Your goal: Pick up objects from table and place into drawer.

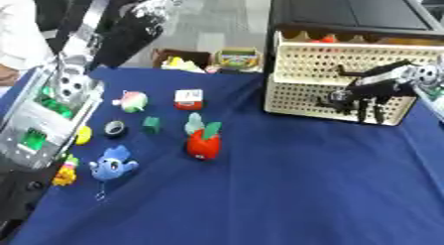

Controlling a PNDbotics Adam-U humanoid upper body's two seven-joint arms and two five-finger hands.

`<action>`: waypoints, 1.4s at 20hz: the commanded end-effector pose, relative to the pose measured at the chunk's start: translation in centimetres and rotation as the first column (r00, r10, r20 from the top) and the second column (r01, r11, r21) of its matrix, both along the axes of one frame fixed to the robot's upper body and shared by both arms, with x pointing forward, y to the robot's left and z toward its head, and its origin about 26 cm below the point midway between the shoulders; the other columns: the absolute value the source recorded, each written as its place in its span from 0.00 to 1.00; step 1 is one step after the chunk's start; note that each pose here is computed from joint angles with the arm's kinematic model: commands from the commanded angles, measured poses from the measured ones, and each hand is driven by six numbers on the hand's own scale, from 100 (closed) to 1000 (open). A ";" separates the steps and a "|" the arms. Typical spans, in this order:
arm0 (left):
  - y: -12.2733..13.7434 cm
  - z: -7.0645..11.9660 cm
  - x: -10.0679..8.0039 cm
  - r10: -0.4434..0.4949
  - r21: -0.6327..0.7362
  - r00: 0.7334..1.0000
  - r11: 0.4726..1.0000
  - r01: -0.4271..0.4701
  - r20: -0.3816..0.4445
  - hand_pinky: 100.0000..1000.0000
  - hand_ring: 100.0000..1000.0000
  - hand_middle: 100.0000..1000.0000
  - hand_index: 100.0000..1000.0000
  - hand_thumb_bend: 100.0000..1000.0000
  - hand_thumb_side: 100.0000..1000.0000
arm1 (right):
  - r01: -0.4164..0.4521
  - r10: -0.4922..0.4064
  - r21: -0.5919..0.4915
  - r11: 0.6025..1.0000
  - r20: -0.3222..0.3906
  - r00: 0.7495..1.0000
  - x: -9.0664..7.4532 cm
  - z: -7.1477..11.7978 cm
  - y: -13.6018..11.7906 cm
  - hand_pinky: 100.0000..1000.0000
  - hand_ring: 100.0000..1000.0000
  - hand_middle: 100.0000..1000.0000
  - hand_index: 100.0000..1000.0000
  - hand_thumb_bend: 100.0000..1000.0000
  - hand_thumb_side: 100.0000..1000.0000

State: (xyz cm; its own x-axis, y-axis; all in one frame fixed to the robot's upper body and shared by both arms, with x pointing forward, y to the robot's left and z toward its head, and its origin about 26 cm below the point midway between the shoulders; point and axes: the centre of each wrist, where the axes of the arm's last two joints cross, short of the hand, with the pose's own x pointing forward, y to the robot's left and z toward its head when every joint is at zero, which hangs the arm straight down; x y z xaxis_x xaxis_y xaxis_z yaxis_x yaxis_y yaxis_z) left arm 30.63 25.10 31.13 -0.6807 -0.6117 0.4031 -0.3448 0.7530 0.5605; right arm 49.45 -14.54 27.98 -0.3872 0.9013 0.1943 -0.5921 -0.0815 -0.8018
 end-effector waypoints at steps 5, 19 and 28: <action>0.2 0.7 -0.4 0.004 0.008 1.000 1.000 -0.005 0.022 0.37 0.64 0.64 0.87 0.00 0.72 | -0.073 0.071 0.025 0.997 0.081 0.994 -1.3 3.5 0.7 0.38 0.59 0.67 0.74 0.00 1.00; 0.4 0.7 -0.4 0.007 0.008 1.000 1.000 -0.008 0.012 0.38 0.64 0.64 0.87 0.00 0.72 | -0.139 0.144 0.162 0.977 -0.019 0.989 -3.0 3.9 2.6 0.35 0.57 0.67 0.79 0.00 1.00; 0.3 0.6 -0.4 -0.002 0.007 1.000 1.000 0.002 0.000 0.38 0.64 0.65 0.87 0.00 0.73 | -0.171 0.194 0.248 0.953 -0.071 0.978 -5.0 5.7 5.9 0.35 0.57 0.69 0.82 0.00 1.00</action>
